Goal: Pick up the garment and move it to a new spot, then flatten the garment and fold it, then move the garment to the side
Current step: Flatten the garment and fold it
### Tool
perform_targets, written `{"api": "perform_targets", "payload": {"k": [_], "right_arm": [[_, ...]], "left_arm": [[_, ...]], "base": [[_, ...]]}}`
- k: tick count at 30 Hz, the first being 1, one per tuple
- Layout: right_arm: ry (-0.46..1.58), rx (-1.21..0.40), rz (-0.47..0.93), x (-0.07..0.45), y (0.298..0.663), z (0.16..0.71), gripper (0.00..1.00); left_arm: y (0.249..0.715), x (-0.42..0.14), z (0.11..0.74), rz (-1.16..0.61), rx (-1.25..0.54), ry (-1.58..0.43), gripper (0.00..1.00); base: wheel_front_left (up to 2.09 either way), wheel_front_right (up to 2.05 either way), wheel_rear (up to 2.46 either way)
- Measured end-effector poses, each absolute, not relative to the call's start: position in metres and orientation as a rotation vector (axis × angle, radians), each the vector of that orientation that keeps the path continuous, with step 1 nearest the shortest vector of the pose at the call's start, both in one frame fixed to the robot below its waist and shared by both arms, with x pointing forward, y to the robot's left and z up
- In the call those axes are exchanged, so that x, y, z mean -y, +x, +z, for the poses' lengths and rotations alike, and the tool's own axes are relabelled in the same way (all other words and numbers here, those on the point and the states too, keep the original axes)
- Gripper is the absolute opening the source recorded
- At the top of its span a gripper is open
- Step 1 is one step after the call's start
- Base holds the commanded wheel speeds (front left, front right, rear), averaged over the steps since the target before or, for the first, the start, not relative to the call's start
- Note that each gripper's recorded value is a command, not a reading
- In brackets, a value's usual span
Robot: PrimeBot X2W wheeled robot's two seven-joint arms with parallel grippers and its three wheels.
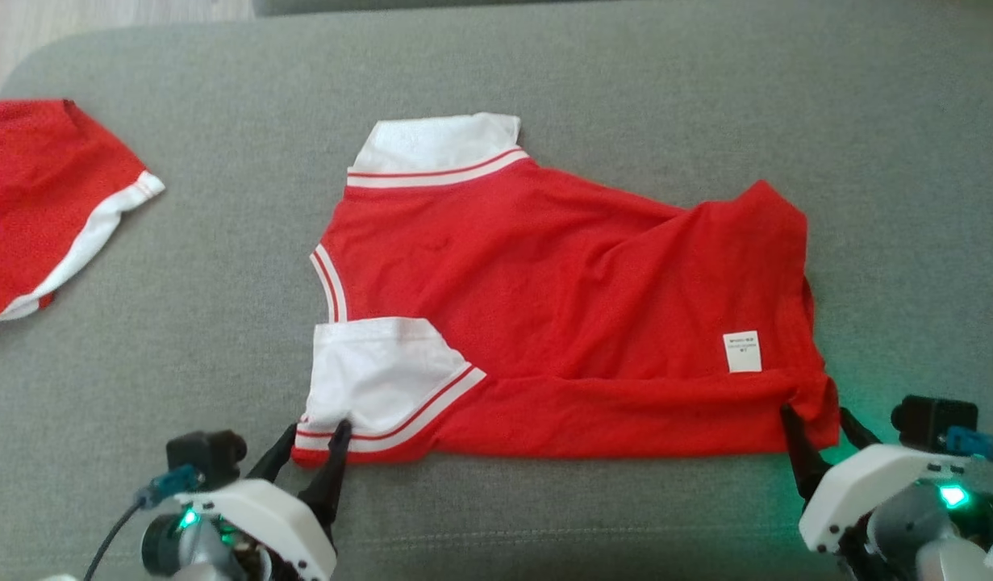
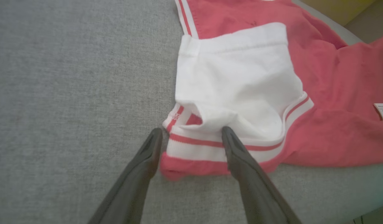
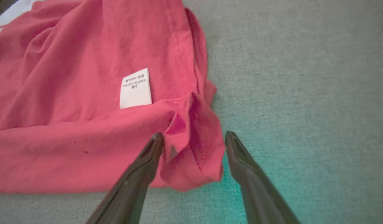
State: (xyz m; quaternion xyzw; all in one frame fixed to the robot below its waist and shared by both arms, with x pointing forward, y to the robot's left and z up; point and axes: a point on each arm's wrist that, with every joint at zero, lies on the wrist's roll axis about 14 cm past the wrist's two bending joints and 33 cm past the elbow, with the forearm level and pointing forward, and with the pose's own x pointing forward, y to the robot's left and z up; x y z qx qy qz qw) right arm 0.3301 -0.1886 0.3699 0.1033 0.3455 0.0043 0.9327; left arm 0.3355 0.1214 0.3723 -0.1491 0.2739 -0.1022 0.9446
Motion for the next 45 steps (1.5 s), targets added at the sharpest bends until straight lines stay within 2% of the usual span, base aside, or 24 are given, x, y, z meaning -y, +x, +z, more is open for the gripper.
{"api": "perform_targets", "payload": {"k": [4,5,6,7,8,9,19,25,31,32,33,34,35,38,45], "right_arm": [[0.219,-0.745,0.011,0.187,0.332,0.361,1.00],[0.222,-0.748,0.010,0.187,0.333,0.360,1.00],[0.230,-0.757,0.011,0.186,0.332,0.359,0.81],[0.234,-0.761,0.011,0.186,0.333,0.358,0.43],[0.235,-0.764,0.011,0.186,0.332,0.357,0.16],[0.240,-0.765,0.010,0.186,0.332,0.356,0.00],[0.294,-0.715,0.000,0.188,0.335,0.369,0.00],[0.320,-0.748,-0.022,0.194,0.312,0.366,0.00],[0.332,-0.739,-0.029,0.196,0.308,0.370,0.00],[0.333,-0.738,-0.030,0.196,0.308,0.370,0.36],[0.333,-0.737,-0.031,0.197,0.308,0.371,1.00],[0.334,-0.736,-0.031,0.197,0.308,0.371,1.00],[0.333,-0.731,-0.029,0.196,0.309,0.372,1.00],[0.326,-0.664,-0.023,0.196,0.316,0.385,1.00],[0.218,-0.335,0.005,0.197,0.347,0.455,1.00]], "left_arm": [[0.339,-0.117,0.364,-0.232,-0.587,-0.317,1.00],[0.339,-0.117,0.363,-0.236,-0.590,-0.316,0.93],[0.340,-0.115,0.363,-0.243,-0.591,-0.318,0.30],[0.341,-0.115,0.362,-0.244,-0.595,-0.318,0.00],[0.340,-0.115,0.360,-0.248,-0.600,-0.318,0.00],[0.341,-0.115,0.359,-0.246,-0.599,-0.318,0.00],[0.348,-0.119,0.377,-0.220,-0.511,-0.343,0.00],[0.333,-0.128,0.387,-0.179,-0.499,-0.345,0.00],[0.323,-0.129,0.392,-0.163,-0.515,-0.350,0.00],[0.322,-0.129,0.392,-0.164,-0.519,-0.352,0.00],[0.321,-0.128,0.392,-0.165,-0.523,-0.352,0.00],[0.321,-0.129,0.392,-0.160,-0.523,-0.351,0.38],[0.321,-0.130,0.392,-0.155,-0.522,-0.349,1.00],[0.323,-0.132,0.396,-0.140,-0.503,-0.340,1.00],[0.342,-0.144,0.440,-0.105,-0.274,-0.261,1.00]], "base": [[0.00,0.00,0.00],[0.00,0.00,0.00],[0.00,0.00,0.00],[0.00,0.00,0.00],[0.00,0.00,0.00],[0.00,0.00,0.00],[0.00,0.00,0.00],[0.00,0.00,0.00],[0.00,0.00,0.00],[0.00,0.00,0.00],[0.00,0.00,0.00],[0.00,0.00,0.00],[0.00,0.00,0.00],[0.00,0.00,0.00],[0.00,0.00,0.00]]}}
